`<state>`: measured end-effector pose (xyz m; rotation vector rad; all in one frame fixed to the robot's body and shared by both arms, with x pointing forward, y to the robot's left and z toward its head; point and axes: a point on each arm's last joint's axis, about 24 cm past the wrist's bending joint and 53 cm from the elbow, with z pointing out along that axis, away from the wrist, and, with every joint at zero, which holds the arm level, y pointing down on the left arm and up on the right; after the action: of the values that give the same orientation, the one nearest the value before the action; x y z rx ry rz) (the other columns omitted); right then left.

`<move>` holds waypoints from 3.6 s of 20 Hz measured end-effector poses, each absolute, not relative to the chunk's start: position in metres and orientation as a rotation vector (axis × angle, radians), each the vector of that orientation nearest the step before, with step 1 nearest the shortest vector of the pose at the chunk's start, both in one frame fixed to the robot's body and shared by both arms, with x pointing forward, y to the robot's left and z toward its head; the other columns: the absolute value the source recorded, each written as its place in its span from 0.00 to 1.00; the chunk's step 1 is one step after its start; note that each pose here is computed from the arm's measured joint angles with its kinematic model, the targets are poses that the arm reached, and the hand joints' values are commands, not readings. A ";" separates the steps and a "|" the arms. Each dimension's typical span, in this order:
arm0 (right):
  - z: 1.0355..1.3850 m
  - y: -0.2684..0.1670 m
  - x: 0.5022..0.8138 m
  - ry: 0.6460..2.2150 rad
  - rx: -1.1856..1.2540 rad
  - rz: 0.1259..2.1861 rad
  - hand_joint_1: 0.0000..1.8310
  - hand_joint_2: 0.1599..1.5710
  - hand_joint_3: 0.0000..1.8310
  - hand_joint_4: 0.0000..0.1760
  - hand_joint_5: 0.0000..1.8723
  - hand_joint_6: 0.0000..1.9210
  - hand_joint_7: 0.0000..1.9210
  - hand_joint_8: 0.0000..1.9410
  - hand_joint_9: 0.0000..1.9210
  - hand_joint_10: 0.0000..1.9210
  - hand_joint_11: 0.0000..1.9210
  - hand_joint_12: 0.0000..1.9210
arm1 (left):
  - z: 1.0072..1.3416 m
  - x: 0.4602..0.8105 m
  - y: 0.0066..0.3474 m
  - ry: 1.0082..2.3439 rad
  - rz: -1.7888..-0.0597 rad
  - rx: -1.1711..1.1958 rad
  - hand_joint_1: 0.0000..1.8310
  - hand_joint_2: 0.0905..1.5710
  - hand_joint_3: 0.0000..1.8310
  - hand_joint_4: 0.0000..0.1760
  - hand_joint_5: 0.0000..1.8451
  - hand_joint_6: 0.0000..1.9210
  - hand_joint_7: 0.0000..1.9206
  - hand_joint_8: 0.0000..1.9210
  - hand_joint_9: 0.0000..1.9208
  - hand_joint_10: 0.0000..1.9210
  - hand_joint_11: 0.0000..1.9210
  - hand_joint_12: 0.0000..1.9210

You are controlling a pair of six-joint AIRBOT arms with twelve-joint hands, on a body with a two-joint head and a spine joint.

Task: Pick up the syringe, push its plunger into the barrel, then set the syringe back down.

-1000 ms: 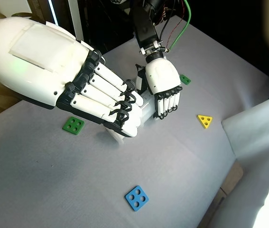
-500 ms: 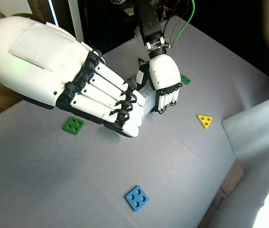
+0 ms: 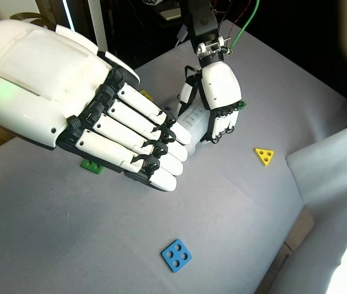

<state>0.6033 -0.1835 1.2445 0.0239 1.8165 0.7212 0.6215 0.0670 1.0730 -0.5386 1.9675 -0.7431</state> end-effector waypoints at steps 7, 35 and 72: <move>1.251 -0.205 0.612 1.788 0.203 0.740 0.00 0.57 0.00 0.00 0.00 0.00 0.00 0.00 0.00 0.00 0.00 0.00 | 1.094 0.627 0.076 1.934 -0.812 -0.647 0.76 0.67 0.00 0.00 0.54 0.45 0.57 0.42 0.46 0.63 0.31 0.65; 1.194 -0.222 0.584 1.928 0.851 1.063 0.00 0.59 0.00 0.00 0.00 0.00 0.00 0.00 0.00 0.00 0.00 0.00 | 1.121 0.612 0.058 1.910 -1.012 -0.750 0.76 0.67 0.00 0.00 0.54 0.50 0.60 0.35 0.48 0.60 0.34 0.60; 1.165 -0.145 0.568 2.052 1.028 1.352 0.00 0.60 0.00 0.00 0.00 0.00 0.00 0.00 0.00 0.00 0.00 0.00 | 1.124 0.617 0.070 1.875 -0.974 -0.776 0.76 0.67 0.00 0.00 0.53 0.52 0.57 0.40 0.48 0.60 0.35 0.63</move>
<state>0.5680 -0.1454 1.1654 1.0280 2.0522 1.3525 0.6175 0.0702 1.1235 -0.7756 1.8751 -0.9745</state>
